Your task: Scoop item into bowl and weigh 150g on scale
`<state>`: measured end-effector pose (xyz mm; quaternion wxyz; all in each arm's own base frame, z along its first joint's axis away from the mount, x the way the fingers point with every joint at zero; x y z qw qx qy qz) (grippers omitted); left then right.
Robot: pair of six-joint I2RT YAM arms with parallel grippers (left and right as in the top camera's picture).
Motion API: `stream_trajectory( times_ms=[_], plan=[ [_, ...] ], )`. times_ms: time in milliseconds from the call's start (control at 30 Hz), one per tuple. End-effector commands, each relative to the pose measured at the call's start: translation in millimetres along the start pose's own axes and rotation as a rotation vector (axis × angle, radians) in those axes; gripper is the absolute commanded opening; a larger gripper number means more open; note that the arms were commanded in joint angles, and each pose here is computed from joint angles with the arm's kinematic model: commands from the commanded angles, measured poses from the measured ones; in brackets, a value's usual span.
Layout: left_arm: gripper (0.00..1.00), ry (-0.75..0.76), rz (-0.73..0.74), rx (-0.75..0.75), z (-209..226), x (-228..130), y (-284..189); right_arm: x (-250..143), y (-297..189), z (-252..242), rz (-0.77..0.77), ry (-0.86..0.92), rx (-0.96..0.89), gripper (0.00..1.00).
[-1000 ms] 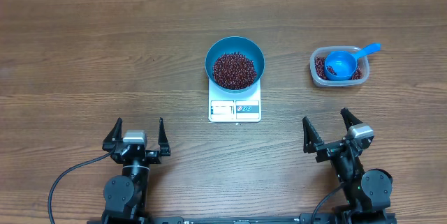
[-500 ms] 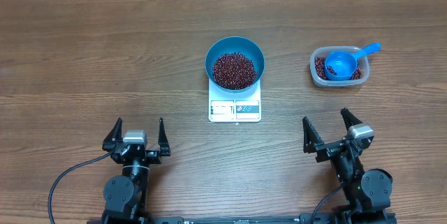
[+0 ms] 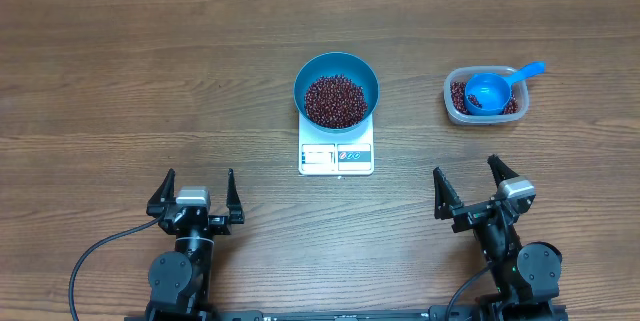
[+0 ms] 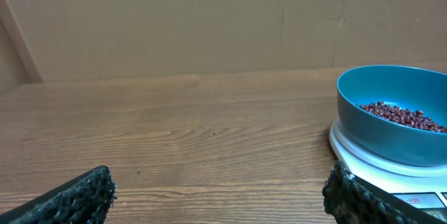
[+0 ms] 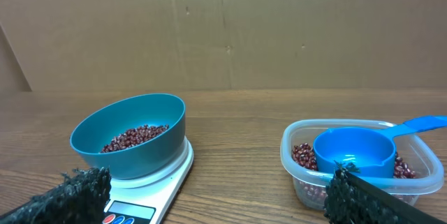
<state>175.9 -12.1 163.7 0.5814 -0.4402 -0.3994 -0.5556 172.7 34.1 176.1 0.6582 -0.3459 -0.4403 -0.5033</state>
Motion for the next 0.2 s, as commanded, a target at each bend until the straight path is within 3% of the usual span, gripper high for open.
stream_trajectory(
  times_ms=[0,167],
  plan=[
    [1.0,0.014,-0.006,-0.004,-0.1,-0.2,-0.2,-1.7,0.1,-2.4,-0.006,-0.004,-0.01,1.0],
    [1.0,0.014,-0.006,-0.004,-0.1,-0.2,-0.2,-1.8,0.1,-2.4,-0.005,-0.004,-0.01,1.0]
  ],
)
Point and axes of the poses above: each gripper's point midway between its finger pads, its own y axis out along the fingers, its own z axis along the line the jaws close on, x = y × z, the point moved 7 cm from there along -y, back along the fingers, and after that the axes turned 15 degrees about y, right-handed, at the moved point
